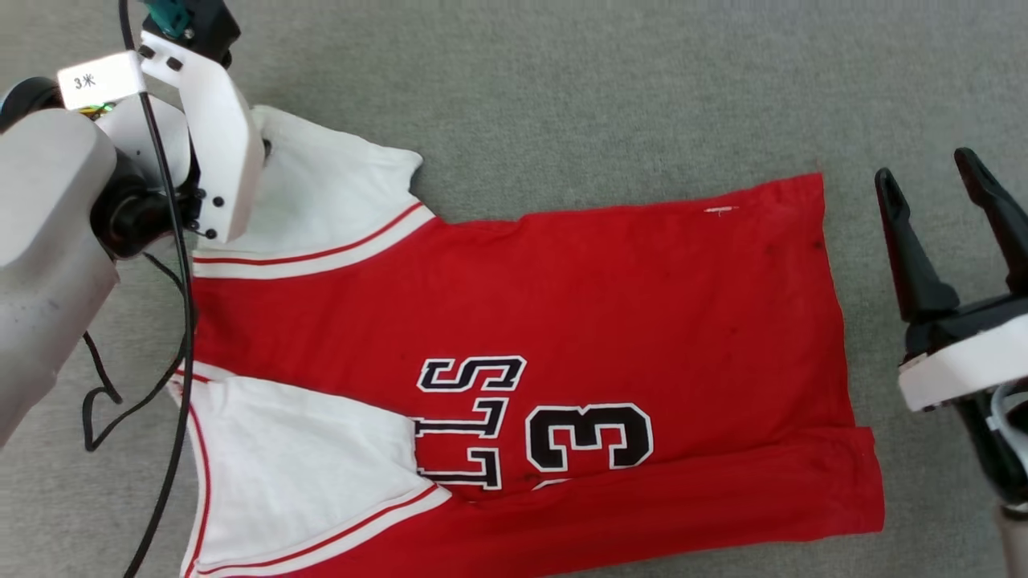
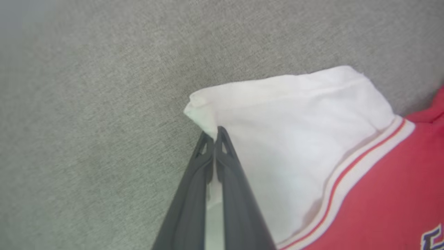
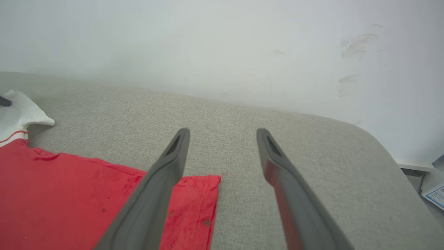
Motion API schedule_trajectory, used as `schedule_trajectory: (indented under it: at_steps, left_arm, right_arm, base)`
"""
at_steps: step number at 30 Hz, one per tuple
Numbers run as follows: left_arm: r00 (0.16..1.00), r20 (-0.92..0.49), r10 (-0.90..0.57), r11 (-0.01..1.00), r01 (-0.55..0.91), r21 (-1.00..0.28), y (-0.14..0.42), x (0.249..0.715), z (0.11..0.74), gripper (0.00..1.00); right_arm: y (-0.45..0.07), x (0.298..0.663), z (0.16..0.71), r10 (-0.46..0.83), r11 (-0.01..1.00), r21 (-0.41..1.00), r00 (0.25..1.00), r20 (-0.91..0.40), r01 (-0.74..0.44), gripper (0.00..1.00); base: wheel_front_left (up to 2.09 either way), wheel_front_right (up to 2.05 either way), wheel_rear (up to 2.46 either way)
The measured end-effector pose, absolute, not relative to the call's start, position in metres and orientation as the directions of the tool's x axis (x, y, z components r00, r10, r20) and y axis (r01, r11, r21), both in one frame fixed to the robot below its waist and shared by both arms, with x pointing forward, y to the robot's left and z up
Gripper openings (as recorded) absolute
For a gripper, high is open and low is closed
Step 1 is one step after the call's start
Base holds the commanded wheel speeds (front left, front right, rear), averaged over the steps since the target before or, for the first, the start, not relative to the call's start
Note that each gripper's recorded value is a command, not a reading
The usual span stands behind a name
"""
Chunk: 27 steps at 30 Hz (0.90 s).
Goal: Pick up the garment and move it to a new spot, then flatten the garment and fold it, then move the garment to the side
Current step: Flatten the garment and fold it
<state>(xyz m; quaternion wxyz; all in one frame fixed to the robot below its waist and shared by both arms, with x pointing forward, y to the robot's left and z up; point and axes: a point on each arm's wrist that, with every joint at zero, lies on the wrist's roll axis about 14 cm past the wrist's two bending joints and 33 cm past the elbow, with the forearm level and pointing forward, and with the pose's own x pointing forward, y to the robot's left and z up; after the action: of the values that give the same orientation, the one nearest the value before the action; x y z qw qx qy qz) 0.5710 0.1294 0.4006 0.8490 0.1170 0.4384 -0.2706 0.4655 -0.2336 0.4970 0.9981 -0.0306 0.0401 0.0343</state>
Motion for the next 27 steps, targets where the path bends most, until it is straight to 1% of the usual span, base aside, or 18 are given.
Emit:
schedule_trajectory:
  at_steps: [4, 7, 8, 10, 13, 20, 27]
  left_arm:
    - [0.55, -0.738, -0.39, 0.82, 0.572, -0.008, 0.128, 0.571, 0.432, 0.0]
    - [0.591, -0.694, -0.412, 0.816, 0.578, 0.008, 0.129, 0.566, 0.449, 0.0]
    - [0.62, -0.655, -0.431, 0.808, 0.588, 0.025, 0.129, 0.561, 0.463, 0.0]
    - [0.632, -0.638, -0.44, 0.805, 0.593, 0.032, 0.13, 0.556, 0.469, 0.0]
    - [0.644, -0.617, -0.453, 0.799, 0.6, 0.039, 0.131, 0.55, 0.475, 0.0]
    - [0.651, -0.592, -0.475, 0.789, 0.613, 0.042, 0.131, 0.545, 0.478, 0.0]
    - [0.653, -0.575, -0.493, 0.781, 0.624, 0.039, 0.129, 0.55, 0.474, 0.0]
  right_arm:
    - [-0.235, 0.474, 0.505, 0.117, 0.985, -0.104, 0.978, -0.171, -0.136, 1.0]
    - [-0.233, 0.479, 0.502, 0.156, 0.972, -0.123, 0.946, -0.285, -0.198, 1.0]
    - [-0.234, 0.484, 0.493, 0.172, 0.962, -0.125, 0.895, -0.411, -0.242, 1.0]
    - [-0.231, 0.485, 0.484, 0.181, 0.955, -0.117, 0.85, -0.494, -0.272, 1.0]
    - [-0.228, 0.485, 0.467, 0.186, 0.946, -0.096, 0.762, -0.621, -0.309, 1.0]
    - [-0.218, 0.488, 0.431, 0.168, 0.922, -0.091, 0.6, -0.782, -0.377, 1.0]
    - [-0.211, 0.492, 0.387, 0.138, 0.916, -0.079, 0.494, -0.858, -0.393, 1.0]
  base:
    - [0.0, 0.0, 0.0]
    - [0.0, 0.0, 0.0]
    - [0.0, 0.0, 0.0]
    - [0.0, 0.0, 0.0]
    - [0.0, 0.0, 0.0]
    - [0.0, 0.0, 0.0]
    - [0.0, 0.0, 0.0]
